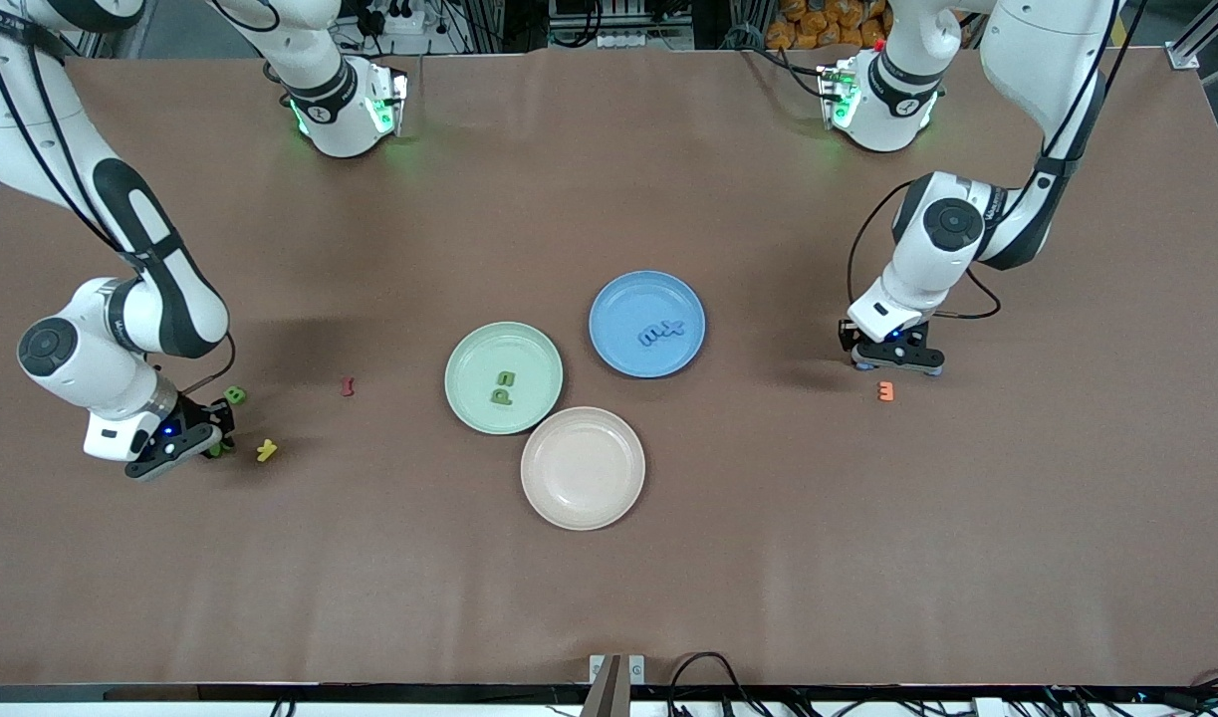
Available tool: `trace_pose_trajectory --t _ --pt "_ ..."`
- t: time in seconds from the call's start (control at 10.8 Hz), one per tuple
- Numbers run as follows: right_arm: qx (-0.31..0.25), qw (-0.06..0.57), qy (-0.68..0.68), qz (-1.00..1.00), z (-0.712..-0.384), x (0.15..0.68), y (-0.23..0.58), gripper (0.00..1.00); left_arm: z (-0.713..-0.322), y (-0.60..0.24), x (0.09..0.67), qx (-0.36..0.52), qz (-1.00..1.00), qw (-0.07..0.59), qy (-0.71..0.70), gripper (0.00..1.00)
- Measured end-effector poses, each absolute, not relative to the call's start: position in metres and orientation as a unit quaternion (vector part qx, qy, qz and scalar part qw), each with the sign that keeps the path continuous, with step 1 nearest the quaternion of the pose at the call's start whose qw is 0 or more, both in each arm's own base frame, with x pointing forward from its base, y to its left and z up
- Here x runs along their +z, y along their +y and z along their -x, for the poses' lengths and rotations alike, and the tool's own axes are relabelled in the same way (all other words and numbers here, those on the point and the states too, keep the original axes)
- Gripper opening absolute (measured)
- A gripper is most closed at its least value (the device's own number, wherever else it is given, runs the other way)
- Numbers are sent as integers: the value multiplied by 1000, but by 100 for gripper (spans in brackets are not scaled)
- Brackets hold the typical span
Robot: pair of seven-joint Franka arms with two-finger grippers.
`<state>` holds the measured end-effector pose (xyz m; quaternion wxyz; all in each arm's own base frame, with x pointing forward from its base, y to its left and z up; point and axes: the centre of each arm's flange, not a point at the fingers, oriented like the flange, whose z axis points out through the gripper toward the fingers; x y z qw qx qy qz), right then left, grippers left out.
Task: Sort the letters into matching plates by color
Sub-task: 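Carry the blue G to the blue plate while the right lifts N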
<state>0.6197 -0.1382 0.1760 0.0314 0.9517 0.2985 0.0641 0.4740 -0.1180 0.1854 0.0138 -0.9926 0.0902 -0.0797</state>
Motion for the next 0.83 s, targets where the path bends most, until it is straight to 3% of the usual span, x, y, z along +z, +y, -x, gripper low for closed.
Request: trace_pose_trajectory --t 0.46,0.83 --pt "49 27 281 -958 -618 190 -153 33 -478 -178 201 -82 995 -30 57 34" --pt "47 -20 218 -975 -622 218 -149 33 -478 -203 209 -81 995 -53 33 34"
